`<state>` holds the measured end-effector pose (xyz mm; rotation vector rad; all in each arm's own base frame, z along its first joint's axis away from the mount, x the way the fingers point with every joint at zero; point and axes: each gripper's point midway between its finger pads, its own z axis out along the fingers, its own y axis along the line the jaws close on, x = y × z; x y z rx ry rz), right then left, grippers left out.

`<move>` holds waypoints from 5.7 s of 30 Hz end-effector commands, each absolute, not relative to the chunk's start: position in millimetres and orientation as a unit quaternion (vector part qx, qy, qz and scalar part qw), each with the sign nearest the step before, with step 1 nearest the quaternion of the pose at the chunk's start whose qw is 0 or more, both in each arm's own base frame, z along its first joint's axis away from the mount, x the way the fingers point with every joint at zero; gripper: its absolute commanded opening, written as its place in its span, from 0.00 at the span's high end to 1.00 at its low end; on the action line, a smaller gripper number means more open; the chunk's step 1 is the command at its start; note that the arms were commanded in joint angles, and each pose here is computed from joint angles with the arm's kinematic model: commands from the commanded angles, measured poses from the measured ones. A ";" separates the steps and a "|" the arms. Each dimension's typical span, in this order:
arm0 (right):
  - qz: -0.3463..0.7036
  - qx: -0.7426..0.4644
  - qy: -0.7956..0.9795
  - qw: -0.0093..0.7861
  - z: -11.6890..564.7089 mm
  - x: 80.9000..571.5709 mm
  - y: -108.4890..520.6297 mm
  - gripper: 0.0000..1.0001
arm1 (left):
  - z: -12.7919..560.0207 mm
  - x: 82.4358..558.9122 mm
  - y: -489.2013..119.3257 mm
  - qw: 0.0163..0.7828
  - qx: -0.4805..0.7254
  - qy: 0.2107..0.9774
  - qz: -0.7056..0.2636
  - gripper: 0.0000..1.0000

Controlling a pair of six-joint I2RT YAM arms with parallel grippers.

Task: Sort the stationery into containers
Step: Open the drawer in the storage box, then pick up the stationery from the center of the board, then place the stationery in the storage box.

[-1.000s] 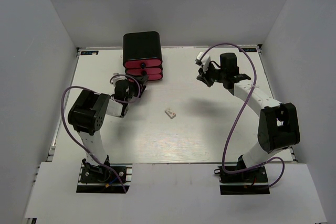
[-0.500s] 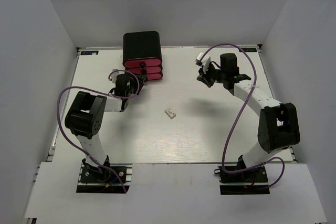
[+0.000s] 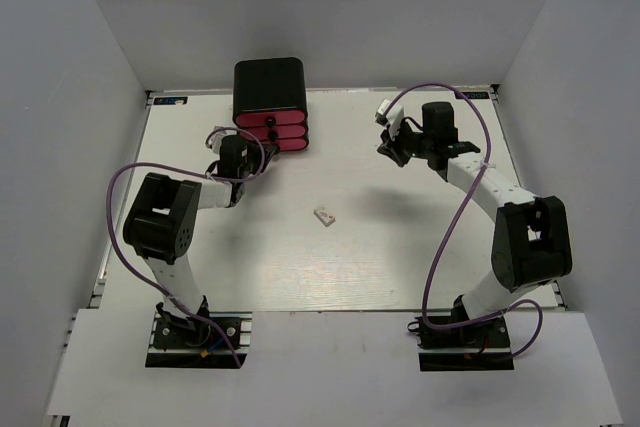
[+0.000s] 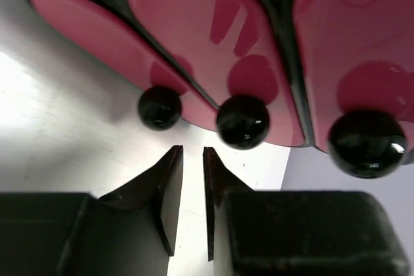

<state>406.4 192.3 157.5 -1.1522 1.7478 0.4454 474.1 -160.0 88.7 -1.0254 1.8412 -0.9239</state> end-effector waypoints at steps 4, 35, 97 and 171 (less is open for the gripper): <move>0.187 -0.474 0.704 0.495 171.0 402.7 191.6 1.00 | 76.7 467.9 -155.2 0.402 -0.399 0.746 -0.350 0.63; 0.178 -0.473 0.714 0.484 158.6 410.3 181.1 1.00 | 59.3 505.1 -155.9 0.423 -0.413 0.728 -0.348 0.49; 0.254 -0.418 0.817 0.305 61.3 279.9 331.1 0.36 | 136.9 316.8 -104.1 0.501 -0.244 0.789 -0.260 0.16; 0.087 -0.667 0.523 0.523 149.8 457.2 434.5 0.46 | 127.4 263.6 -100.3 0.470 -0.314 0.758 -0.326 0.15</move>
